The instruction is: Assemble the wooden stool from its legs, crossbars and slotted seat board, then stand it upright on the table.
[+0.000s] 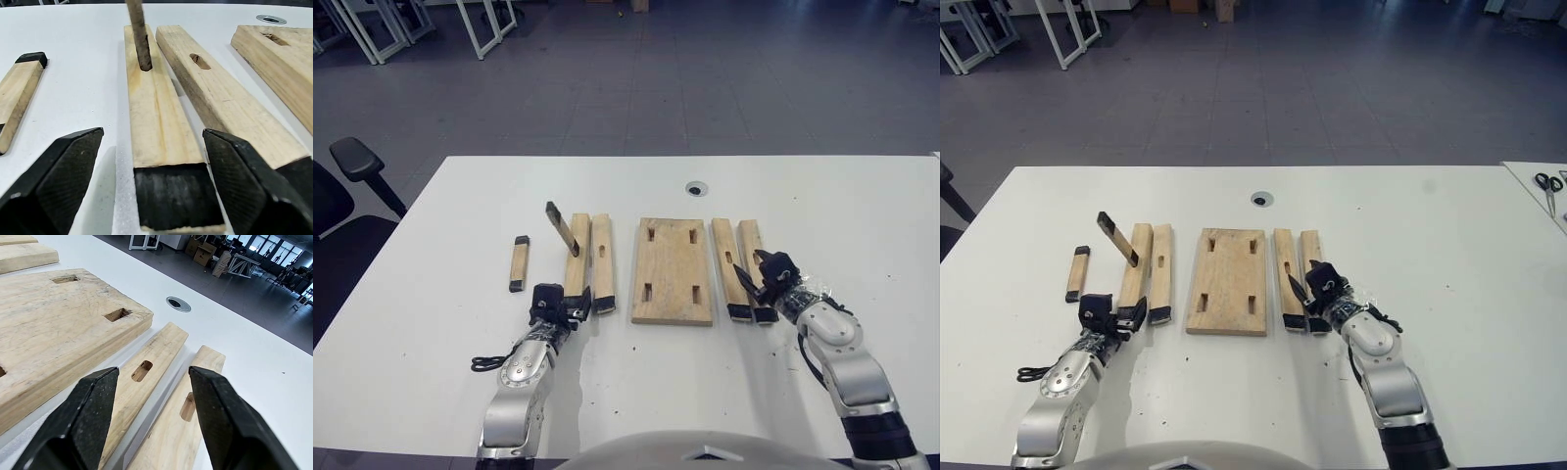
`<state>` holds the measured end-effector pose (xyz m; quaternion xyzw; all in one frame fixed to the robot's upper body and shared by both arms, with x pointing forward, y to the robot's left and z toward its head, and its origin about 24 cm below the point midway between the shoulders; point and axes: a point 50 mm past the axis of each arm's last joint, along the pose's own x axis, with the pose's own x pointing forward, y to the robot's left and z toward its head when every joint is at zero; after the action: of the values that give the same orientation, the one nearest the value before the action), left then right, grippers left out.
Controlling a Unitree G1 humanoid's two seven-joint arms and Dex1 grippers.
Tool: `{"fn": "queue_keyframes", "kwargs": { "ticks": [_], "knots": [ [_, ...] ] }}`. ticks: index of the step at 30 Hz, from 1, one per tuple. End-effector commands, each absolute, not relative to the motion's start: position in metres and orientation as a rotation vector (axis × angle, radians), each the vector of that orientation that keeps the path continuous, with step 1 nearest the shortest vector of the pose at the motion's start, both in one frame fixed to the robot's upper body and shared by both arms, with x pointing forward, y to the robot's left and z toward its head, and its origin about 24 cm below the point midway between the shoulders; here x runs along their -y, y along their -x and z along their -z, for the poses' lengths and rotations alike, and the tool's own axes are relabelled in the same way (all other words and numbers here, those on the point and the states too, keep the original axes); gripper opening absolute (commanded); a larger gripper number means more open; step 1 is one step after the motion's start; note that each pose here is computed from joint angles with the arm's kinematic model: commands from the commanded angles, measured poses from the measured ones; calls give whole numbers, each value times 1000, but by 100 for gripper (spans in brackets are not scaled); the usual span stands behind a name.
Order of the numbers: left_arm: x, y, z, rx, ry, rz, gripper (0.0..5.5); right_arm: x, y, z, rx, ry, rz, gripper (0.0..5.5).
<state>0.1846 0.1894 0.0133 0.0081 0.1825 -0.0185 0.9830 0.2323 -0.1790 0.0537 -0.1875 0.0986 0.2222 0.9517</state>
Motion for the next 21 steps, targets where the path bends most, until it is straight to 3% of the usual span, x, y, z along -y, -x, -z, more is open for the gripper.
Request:
{"fn": "queue_keyframes", "kwargs": {
  "ticks": [1,6,17,21],
  "knots": [
    [-193,-185,-7,-399,-11,10,377,181,-235,-56,-202,390,-447,264],
    [-198,-187,0,-436,-20,18,377,181,-236,-57,-200,389,-446,264],
    [-199,-198,0,-443,-133,62,206,180,-240,-61,-180,347,-425,264],
    [-198,-220,-26,-301,28,50,206,170,-247,-76,-152,125,-434,282]
  ]
}}
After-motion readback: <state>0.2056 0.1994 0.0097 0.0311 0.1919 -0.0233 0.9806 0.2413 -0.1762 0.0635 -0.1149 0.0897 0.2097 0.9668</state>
